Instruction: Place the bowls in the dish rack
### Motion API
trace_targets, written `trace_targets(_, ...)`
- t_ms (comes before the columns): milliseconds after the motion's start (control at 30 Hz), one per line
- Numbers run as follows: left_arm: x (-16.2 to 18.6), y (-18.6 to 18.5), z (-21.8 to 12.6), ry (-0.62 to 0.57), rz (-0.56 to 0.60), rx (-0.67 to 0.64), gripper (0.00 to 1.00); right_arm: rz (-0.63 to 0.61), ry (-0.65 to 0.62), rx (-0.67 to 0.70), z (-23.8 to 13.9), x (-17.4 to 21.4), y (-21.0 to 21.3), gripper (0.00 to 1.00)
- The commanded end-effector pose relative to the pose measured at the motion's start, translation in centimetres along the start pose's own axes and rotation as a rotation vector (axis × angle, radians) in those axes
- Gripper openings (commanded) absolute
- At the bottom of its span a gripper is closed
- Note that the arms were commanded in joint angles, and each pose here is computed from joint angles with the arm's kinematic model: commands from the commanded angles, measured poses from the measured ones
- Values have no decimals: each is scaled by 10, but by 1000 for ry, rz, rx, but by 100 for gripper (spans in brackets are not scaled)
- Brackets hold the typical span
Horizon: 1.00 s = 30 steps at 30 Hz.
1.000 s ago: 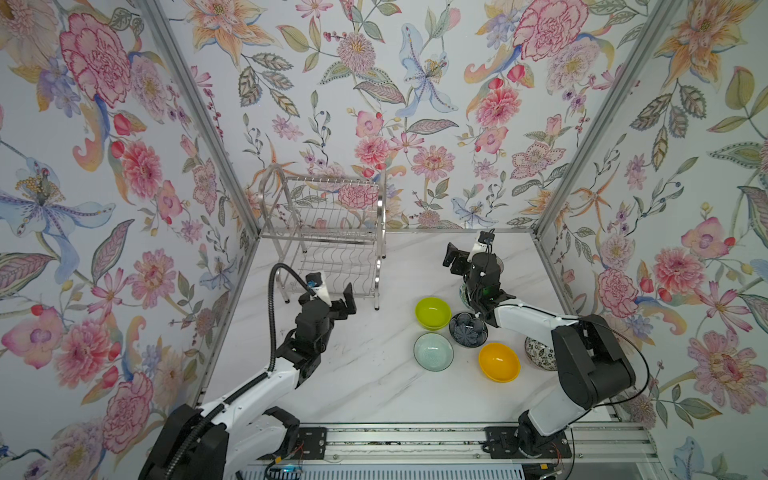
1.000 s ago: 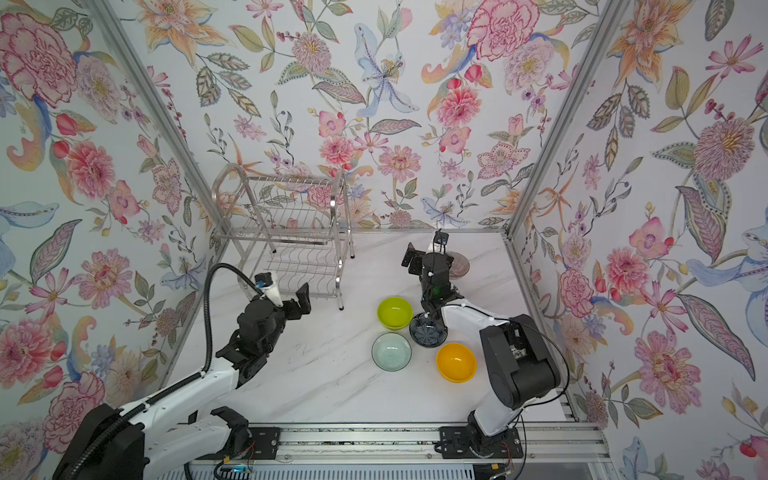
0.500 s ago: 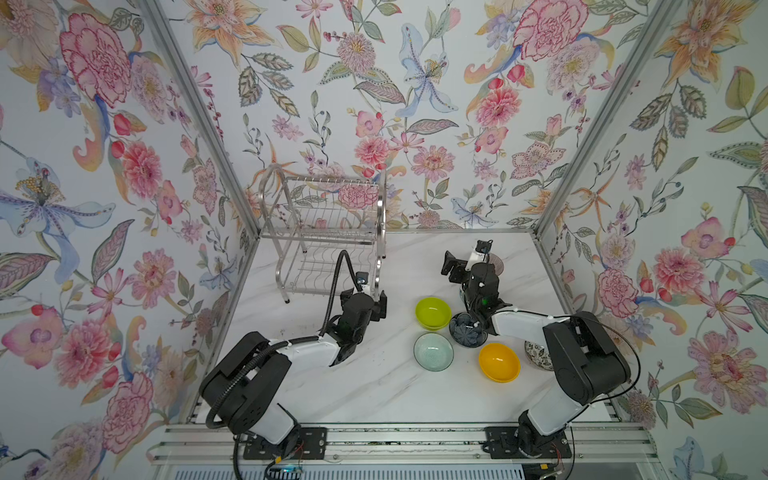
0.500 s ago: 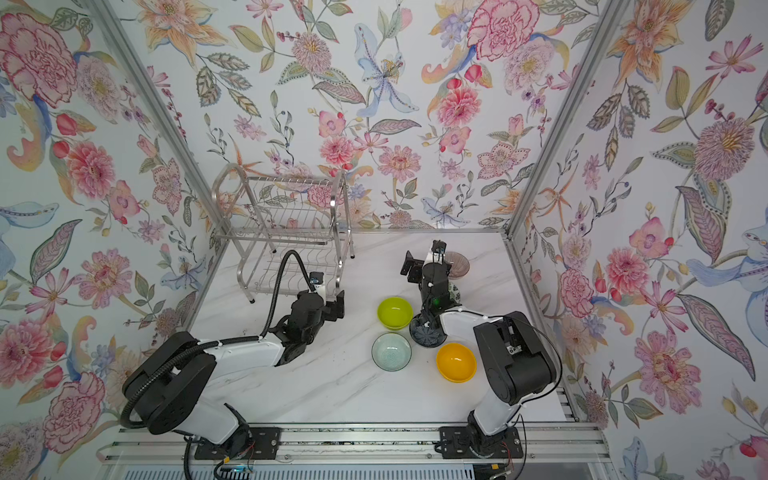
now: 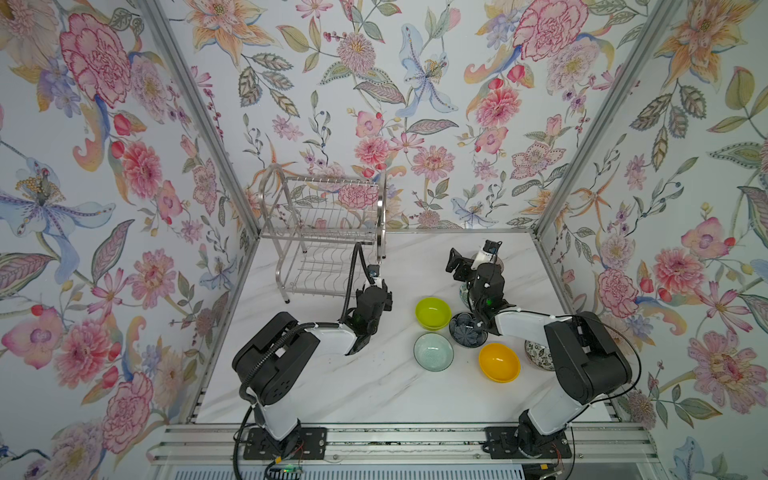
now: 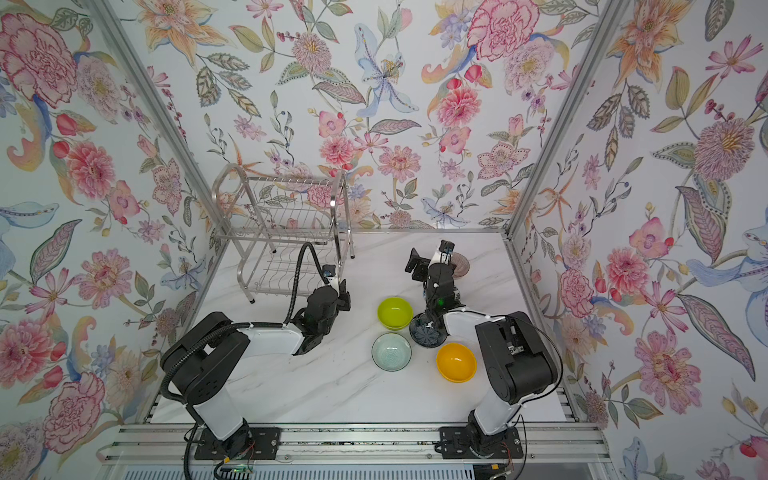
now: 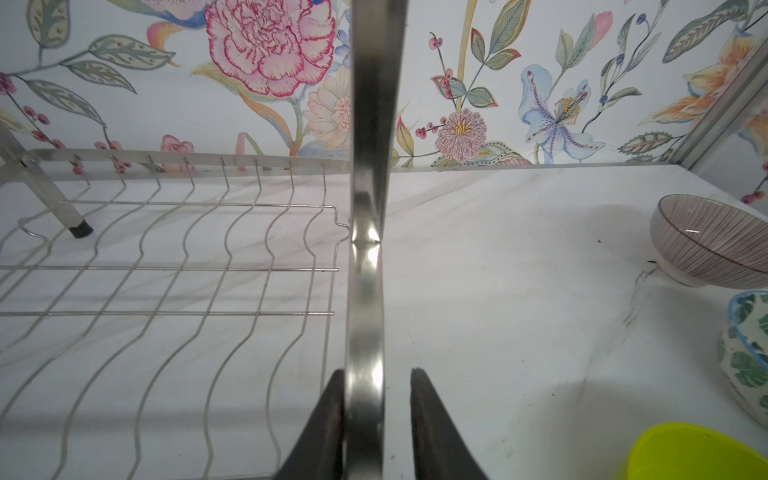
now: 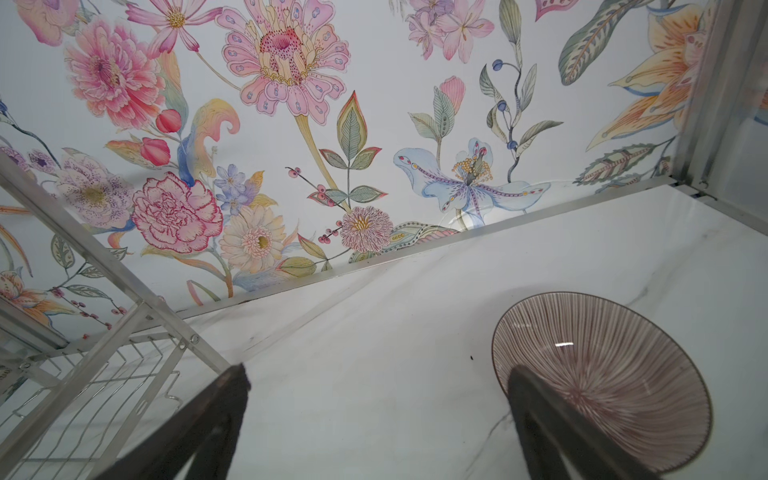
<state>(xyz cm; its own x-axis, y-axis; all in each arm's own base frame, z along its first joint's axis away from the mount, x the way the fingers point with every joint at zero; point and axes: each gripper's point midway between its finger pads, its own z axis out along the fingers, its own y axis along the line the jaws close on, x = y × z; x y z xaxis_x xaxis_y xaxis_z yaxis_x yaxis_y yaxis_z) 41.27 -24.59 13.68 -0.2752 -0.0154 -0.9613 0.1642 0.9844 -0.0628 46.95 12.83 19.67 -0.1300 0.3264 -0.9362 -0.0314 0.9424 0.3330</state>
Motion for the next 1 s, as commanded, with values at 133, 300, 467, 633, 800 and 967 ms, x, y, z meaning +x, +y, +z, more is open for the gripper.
trace_targets(133,-28,-32,33,-36,55,28,16,59,5,24,2,6,-13,98)
trace_targets(300,-37,-48,54,-32,42,39,16,83,-1,42,2,5,-22,98)
trace_targets(467,-49,-62,76,-34,-29,32,15,110,-4,55,3,5,-30,98)
trace_targets(633,-58,-67,81,-52,-94,22,16,131,-3,53,5,5,-36,98)
trace_targets(800,-66,-78,59,-69,-99,78,61,125,17,16,10,8,-29,99)
trace_targets(967,-71,-68,21,-75,-97,91,99,57,18,-41,8,7,-8,99)
